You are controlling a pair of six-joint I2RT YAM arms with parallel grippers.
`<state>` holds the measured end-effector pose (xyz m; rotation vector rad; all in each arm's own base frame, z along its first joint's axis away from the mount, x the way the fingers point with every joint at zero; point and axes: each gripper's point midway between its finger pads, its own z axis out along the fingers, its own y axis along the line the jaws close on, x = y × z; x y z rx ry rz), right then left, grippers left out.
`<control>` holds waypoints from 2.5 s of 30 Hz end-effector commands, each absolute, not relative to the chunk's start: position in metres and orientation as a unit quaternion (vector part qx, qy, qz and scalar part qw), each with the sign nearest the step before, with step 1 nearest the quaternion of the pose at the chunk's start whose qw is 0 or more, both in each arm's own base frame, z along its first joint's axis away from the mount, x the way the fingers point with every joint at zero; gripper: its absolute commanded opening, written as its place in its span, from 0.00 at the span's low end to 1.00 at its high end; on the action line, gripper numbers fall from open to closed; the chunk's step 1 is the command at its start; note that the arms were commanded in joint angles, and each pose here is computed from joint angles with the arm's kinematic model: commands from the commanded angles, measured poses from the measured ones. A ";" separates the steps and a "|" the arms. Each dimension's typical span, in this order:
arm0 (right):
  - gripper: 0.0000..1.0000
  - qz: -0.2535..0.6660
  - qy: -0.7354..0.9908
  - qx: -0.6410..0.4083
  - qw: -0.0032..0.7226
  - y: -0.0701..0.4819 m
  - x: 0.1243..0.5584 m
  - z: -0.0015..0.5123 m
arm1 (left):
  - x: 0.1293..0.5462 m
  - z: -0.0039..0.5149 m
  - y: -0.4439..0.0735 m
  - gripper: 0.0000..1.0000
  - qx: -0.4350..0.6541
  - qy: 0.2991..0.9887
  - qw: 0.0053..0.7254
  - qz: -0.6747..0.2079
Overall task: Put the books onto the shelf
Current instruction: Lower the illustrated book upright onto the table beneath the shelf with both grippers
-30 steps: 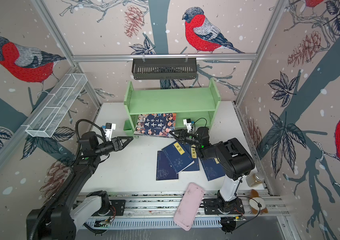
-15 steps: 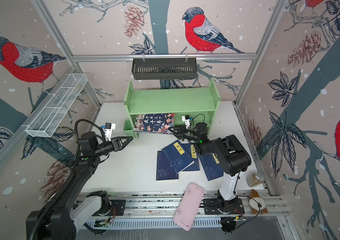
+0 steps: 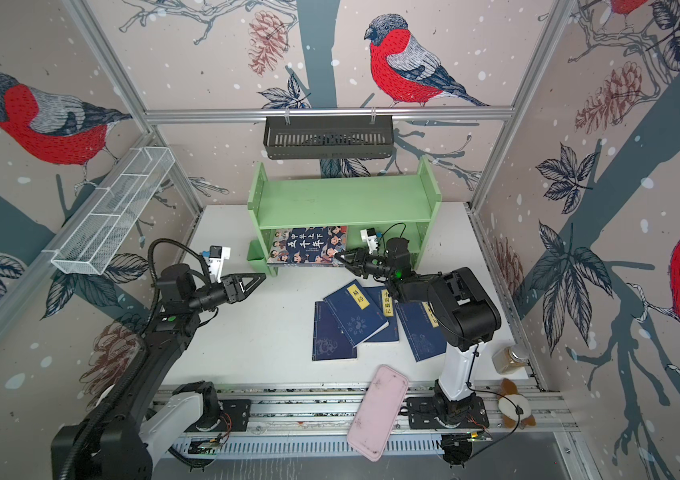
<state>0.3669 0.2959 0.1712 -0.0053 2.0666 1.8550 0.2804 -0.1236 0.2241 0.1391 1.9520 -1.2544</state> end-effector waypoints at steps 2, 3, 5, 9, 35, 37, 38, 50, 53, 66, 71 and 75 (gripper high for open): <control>0.40 0.668 0.705 -0.043 0.237 0.296 0.372 0.197 | 0.281 0.226 -0.123 0.75 0.063 0.768 0.409 -0.488; 0.44 0.666 0.706 -0.040 0.237 0.296 0.372 0.196 | 0.281 0.226 -0.122 0.75 0.063 0.769 0.410 -0.487; 0.49 0.661 0.711 -0.035 0.237 0.294 0.373 0.194 | 0.281 0.226 -0.122 0.75 0.063 0.769 0.410 -0.486; 0.58 0.642 0.729 -0.023 0.237 0.292 0.376 0.188 | 0.283 0.224 -0.120 0.75 0.059 0.773 0.413 -0.478; 0.65 0.583 0.783 0.020 0.217 0.277 0.355 0.168 | 0.286 0.224 -0.115 0.76 0.053 0.780 0.425 -0.456; 0.63 0.584 0.782 0.019 0.215 0.278 0.354 0.168 | 0.286 0.224 -0.115 0.76 0.053 0.780 0.424 -0.457; 0.62 0.585 0.782 0.020 0.214 0.279 0.354 0.167 | 0.286 0.223 -0.115 0.76 0.052 0.780 0.424 -0.458; 0.44 0.610 0.764 0.035 0.207 0.284 0.360 0.163 | 0.285 0.225 -0.116 0.76 0.054 0.778 0.424 -0.460; 0.33 0.617 0.758 0.037 0.209 0.285 0.362 0.166 | 0.284 0.226 -0.116 0.76 0.055 0.777 0.425 -0.461; 0.15 0.628 0.746 0.049 0.217 0.285 0.367 0.173 | 0.286 0.226 -0.115 0.75 0.055 0.779 0.428 -0.455; 0.09 0.633 0.738 0.062 0.227 0.283 0.371 0.178 | 0.286 0.226 -0.115 0.75 0.056 0.779 0.430 -0.452; 0.06 0.632 0.735 0.068 0.235 0.281 0.373 0.180 | 0.286 0.226 -0.115 0.76 0.057 0.779 0.430 -0.452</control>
